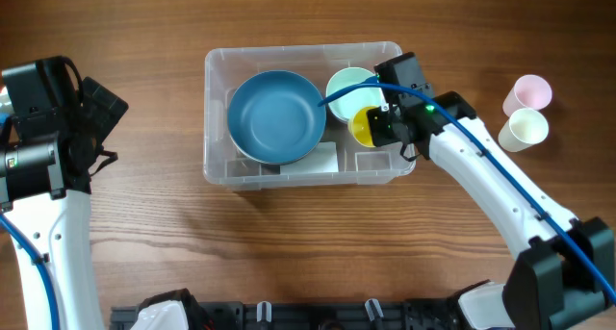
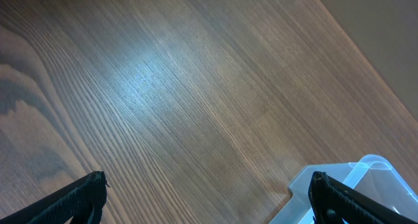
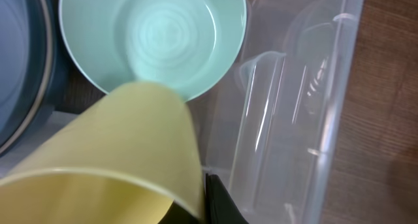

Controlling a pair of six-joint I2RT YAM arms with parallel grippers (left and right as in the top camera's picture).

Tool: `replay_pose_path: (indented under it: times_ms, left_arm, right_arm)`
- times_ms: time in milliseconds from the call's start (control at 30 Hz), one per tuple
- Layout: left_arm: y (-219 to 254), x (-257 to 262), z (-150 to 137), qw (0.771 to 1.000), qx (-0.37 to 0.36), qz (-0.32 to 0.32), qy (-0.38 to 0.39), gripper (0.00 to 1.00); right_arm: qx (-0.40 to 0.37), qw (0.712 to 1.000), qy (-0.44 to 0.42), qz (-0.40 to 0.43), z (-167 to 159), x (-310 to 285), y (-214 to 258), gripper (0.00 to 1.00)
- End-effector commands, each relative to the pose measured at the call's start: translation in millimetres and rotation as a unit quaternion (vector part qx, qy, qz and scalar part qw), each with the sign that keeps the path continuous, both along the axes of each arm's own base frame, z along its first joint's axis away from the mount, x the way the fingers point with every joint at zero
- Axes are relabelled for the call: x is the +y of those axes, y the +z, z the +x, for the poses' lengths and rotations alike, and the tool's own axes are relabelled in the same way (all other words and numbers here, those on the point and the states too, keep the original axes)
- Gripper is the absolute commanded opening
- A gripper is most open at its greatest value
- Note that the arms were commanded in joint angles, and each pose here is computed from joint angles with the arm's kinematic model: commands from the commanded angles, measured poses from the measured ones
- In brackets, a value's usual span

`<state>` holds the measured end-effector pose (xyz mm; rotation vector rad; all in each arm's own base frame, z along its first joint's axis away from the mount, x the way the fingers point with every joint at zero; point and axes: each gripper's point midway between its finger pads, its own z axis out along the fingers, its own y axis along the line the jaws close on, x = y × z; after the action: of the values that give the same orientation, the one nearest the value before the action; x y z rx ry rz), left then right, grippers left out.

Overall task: Pack container
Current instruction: 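Lower the yellow cup into the container's front right corner and release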

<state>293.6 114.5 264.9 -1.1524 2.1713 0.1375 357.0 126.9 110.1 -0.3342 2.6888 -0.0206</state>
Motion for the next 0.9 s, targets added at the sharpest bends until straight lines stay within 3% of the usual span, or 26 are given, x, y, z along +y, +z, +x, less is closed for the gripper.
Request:
replay_pose_path:
  times_ms: [0,267,633,867]
  left_arm:
    - [7.5,2.3,0.3,1.000,-0.011,0.003,0.004,1.00]
    - [7.5,2.3,0.3,1.000,-0.011,0.003,0.004,1.00]
    - [7.5,2.3,0.3,1.000,-0.011,0.003,0.004,1.00]
    - [7.5,2.3,0.3,1.000,-0.011,0.003,0.004,1.00]
  right_arm:
    - [0.005,1.000,0.007,-0.001,8.7,6.2,-11.0,0.04]
    - [0.038,0.999,0.009,0.016,8.0,15.9,-35.9,0.04]
    - [0.047,0.999,0.008,0.009,-0.8,11.0,-30.4,0.04]
    - [0.090,0.996,0.005,-0.008,-22.5,1.9,-34.4,0.04]
